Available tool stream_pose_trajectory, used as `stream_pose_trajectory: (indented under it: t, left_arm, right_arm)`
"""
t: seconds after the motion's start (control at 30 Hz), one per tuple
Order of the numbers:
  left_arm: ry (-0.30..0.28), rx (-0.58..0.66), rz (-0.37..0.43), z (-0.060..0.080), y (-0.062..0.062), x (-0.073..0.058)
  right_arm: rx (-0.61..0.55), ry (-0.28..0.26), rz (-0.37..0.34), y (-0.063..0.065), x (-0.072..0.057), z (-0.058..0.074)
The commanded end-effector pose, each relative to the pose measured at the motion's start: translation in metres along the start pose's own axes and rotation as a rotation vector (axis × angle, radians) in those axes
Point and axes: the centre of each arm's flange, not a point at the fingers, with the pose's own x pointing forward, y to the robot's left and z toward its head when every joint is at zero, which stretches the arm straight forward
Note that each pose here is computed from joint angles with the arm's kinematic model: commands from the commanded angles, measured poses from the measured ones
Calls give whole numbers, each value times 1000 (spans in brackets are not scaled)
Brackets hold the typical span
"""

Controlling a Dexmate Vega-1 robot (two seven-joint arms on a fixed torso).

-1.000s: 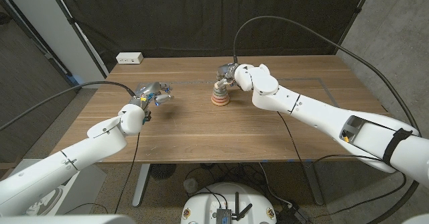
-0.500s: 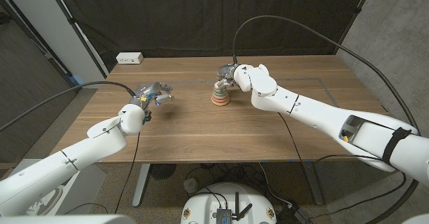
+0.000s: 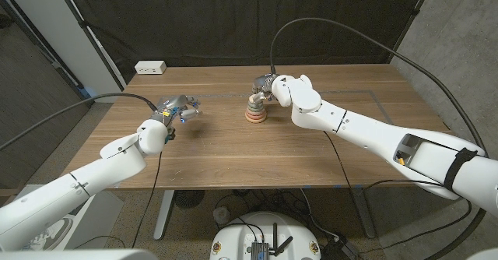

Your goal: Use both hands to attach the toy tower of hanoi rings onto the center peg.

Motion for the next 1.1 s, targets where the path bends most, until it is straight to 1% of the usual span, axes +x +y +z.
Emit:
stream_pose_trajectory:
  t: [0.03,0.43,0.63,0.9,1.03,1.1]
  left_arm:
    - [-4,1,-4,1,-1,2]
    - [4,3,1,0,-2,-1]
    - [5,2,4,0,-2,-3]
    - [6,-2,11,-1,-2,-6]
    - [6,-1,13,-1,-1,-7]
    - [6,0,15,-1,-1,-8]
  right_arm:
    - [9,-5,-8,-2,-2,-3]
    - [22,-12,-40,-5,-8,-4]
    - [16,-11,-37,-5,-11,-4]
    - [6,-2,-20,-2,-12,-4]
    - [13,-2,-31,-3,-16,-6]
    - [18,-1,-46,-4,-20,-7]
